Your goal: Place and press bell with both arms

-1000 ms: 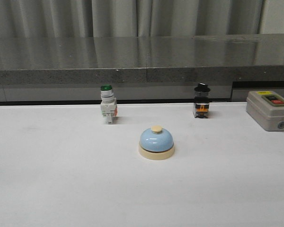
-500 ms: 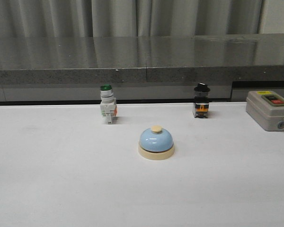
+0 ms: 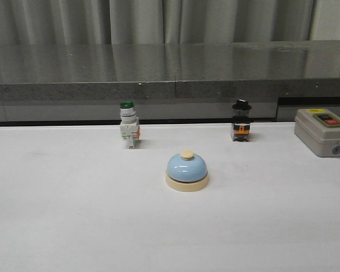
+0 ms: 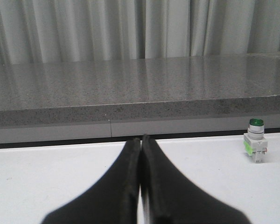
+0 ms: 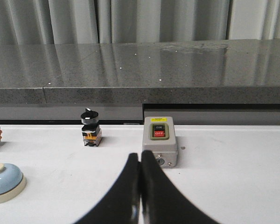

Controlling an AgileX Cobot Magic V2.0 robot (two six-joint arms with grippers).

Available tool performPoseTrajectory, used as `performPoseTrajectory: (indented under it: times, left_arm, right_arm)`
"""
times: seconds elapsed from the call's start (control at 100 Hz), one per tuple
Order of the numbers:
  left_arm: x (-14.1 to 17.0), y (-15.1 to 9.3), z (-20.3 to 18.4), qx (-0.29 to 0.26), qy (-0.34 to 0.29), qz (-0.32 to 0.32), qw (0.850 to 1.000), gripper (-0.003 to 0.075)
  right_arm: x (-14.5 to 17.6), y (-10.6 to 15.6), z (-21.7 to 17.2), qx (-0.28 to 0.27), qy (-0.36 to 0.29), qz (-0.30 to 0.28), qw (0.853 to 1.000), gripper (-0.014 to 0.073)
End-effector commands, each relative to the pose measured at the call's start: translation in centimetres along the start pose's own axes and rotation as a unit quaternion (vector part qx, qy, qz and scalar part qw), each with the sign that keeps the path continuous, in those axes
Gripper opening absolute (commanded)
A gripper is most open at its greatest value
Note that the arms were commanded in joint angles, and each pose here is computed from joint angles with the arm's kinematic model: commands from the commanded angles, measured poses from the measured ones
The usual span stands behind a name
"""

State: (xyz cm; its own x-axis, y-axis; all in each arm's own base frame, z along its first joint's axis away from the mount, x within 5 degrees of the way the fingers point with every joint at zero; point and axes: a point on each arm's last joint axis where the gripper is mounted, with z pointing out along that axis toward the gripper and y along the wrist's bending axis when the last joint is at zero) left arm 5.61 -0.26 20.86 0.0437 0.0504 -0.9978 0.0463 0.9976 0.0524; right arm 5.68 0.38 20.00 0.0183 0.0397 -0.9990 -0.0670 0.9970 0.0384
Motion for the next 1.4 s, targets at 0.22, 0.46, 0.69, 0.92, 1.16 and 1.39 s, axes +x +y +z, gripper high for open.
performPoseTrajectory:
  times: [0.22,0.46,0.69,0.92,1.16,1.39]
  left_arm:
    - [0.5,-0.1,-0.1,0.0,-0.036,-0.005,0.999,-0.002]
    - [0.5,-0.1,-0.1,0.0,-0.036,-0.005,0.999,-0.002]
    - [0.5,-0.1,-0.1,0.0,-0.036,-0.005,0.999,-0.0019]
    - [0.5,-0.1,-0.1,0.0,-0.036,-0.005,0.999,-0.002]
    - [0.5,-0.1,-0.1,0.0,-0.036,-0.005,0.999,-0.002]
    - [0.5,-0.1,-0.1,0.0,-0.036,-0.005,0.999,-0.002]
  right_arm:
    - [-1.5,0.0,-0.3,0.001,-0.066,-0.003,0.998,-0.006]
    - [-3.1,0.1,-0.5,0.0,-0.103,-0.003,0.995,-0.006]
    - [-7.6,0.3,-0.3,0.003,-0.017,-0.003,1.0,-0.006]
    - [-13.2,0.5,2.0,0.008,0.128,-0.003,0.992,-0.006]
    - [-16.2,0.5,7.2,0.013,0.256,-0.002,0.966,-0.006]
    - [-15.3,0.6,11.0,0.01,0.303,0.01,0.953,-0.006]
